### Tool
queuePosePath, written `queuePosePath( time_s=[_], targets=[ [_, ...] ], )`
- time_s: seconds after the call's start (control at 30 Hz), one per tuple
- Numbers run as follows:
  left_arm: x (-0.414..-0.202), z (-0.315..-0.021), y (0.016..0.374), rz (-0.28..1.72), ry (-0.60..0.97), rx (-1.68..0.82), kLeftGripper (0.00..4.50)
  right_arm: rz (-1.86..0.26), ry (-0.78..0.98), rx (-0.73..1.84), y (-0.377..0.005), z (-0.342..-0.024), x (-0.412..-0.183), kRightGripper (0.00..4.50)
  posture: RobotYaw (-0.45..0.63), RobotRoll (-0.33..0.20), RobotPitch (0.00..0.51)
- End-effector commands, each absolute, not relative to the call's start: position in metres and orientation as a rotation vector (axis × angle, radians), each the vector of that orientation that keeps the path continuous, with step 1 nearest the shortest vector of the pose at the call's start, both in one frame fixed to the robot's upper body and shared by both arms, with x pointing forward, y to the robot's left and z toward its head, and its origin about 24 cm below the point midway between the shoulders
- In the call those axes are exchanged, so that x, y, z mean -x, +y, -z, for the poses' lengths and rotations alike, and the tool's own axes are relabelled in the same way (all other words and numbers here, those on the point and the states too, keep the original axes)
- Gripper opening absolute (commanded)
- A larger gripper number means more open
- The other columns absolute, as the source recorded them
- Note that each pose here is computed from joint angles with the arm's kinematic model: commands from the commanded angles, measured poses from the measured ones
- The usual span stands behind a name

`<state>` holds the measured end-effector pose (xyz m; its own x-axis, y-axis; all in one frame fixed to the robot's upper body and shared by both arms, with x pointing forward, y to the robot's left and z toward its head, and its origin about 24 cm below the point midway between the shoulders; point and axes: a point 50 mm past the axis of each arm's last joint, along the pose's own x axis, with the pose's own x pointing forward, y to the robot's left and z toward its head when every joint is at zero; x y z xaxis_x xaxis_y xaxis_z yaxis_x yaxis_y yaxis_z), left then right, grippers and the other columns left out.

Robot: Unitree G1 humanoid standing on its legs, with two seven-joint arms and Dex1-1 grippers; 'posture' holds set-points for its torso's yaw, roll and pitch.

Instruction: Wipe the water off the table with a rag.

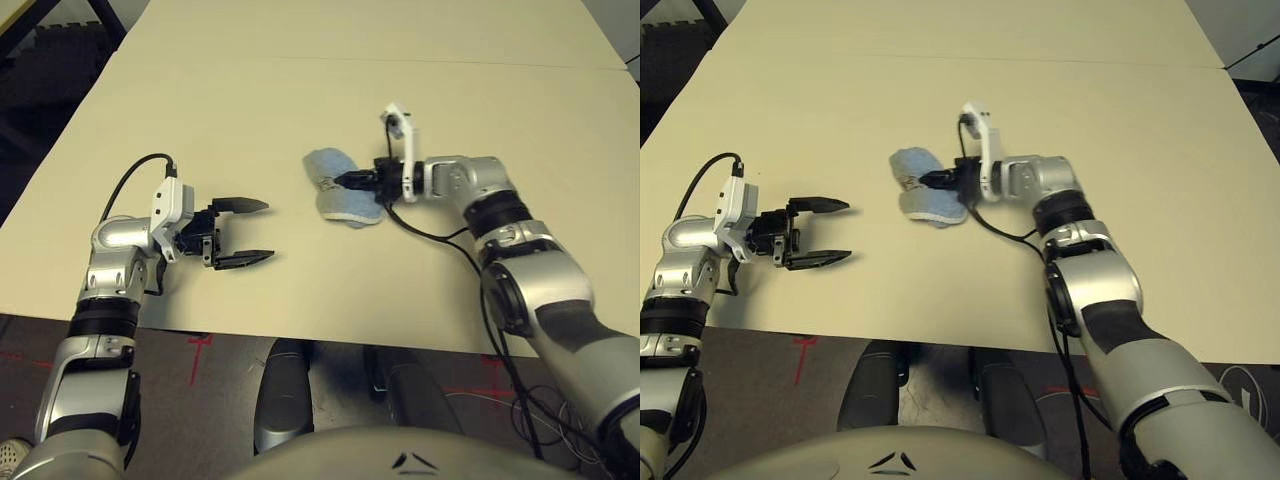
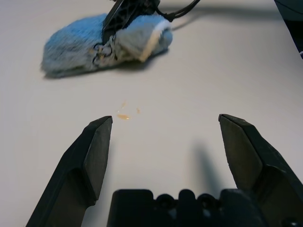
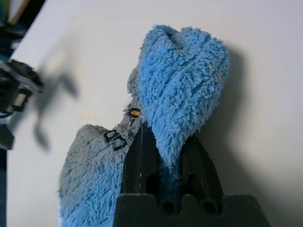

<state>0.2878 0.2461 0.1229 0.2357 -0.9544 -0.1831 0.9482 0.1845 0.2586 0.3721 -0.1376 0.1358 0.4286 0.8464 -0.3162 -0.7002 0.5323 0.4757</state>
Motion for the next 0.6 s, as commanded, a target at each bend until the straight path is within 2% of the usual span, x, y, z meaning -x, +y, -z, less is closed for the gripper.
queuePosePath(
  time_s=[0.03,0.17,0.3,0.47,0.6],
  targets=[
    [-0.289,-0.117,0.245,1.357,0.004,-0.350,4.50,-0.939,0.563,-0.292,-0.161,-0.139,-0.367,0.23,0.13,0.000,0.221],
    [-0.291,-0.116,0.244,1.362,0.003,-0.351,4.50,-0.895,0.540,-0.302,-0.182,-0.147,-0.362,0.23,0.11,0.000,0.216],
    [-0.293,-0.116,0.242,1.369,0.000,-0.353,4.50,-0.900,0.487,-0.368,-0.182,-0.156,-0.361,0.23,0.11,0.000,0.212],
    [-0.297,-0.116,0.239,1.379,-0.008,-0.356,4.50,-0.932,0.349,-0.458,-0.184,-0.187,-0.363,0.23,0.09,0.000,0.203],
    [-0.299,-0.117,0.238,1.380,-0.018,-0.355,4.50,-0.889,0.316,-0.405,-0.212,-0.205,-0.359,0.23,0.09,0.000,0.196]
  ],
)
